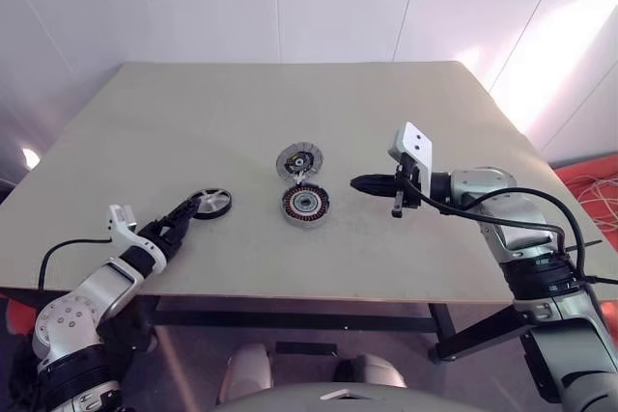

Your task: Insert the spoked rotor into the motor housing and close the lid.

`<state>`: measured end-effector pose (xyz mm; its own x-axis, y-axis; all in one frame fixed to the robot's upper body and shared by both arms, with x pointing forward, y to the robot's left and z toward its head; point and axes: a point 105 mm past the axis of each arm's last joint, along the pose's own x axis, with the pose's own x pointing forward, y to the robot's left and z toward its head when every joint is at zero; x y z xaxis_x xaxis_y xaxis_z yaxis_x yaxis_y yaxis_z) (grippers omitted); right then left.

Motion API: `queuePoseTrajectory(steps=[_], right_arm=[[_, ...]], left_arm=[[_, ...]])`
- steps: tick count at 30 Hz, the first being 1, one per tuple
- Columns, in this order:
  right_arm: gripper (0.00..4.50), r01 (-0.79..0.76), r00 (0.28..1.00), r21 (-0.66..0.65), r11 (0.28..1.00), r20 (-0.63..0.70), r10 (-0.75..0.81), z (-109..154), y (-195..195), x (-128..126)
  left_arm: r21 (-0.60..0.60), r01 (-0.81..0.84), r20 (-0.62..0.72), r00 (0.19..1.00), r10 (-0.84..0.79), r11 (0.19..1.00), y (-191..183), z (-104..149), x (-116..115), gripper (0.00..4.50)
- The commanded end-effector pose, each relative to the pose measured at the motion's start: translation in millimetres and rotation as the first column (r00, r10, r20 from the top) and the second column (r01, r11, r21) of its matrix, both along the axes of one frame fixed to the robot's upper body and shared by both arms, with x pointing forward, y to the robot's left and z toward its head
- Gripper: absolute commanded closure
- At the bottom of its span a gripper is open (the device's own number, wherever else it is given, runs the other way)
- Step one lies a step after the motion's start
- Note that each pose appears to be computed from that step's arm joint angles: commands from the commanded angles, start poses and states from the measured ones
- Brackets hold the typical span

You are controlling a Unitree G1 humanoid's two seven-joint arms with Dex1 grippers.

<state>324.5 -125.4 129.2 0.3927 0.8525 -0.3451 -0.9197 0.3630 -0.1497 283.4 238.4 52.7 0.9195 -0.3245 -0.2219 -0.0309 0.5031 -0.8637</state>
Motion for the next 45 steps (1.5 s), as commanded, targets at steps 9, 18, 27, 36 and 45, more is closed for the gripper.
queuePoseTrajectory(steps=[9, 18, 27, 36, 45], right_arm=[[4.49, -0.017, 0.997, 0.006, 1.000, 0.071, 0.016, 17.9, 6.0, 0.3], [4.50, -0.001, 0.996, 0.007, 1.000, 0.085, 0.000, 19.7, 6.5, 4.4], [4.50, 0.018, 0.995, 0.004, 1.000, 0.103, -0.018, 20.9, 5.5, 8.2], [4.50, 0.034, 0.993, 0.003, 0.999, 0.116, -0.034, 21.3, 3.4, 11.9], [4.50, 0.065, 0.993, -0.034, 0.997, 0.105, -0.061, 10.0, -10.4, 14.3]], left_arm=[[-0.039, 0.019, 0.132, 0.991, -0.014, 0.999, -4.0, 27.6, 10.0, 0.19], [-0.048, 0.007, 0.130, 0.992, 0.000, 0.999, -0.5, 25.0, 12.5, 2.60], [-0.041, 0.022, 0.132, 0.991, -0.016, 0.999, -1.5, 25.8, 12.9, 2.60], [-0.034, 0.036, 0.129, 0.991, -0.031, 0.999, -7.0, 26.7, 16.2, 4.14], [-0.127, 0.192, 0.197, 0.967, -0.165, 0.973, -41.0, 46.3, 17.6, 4.14]])
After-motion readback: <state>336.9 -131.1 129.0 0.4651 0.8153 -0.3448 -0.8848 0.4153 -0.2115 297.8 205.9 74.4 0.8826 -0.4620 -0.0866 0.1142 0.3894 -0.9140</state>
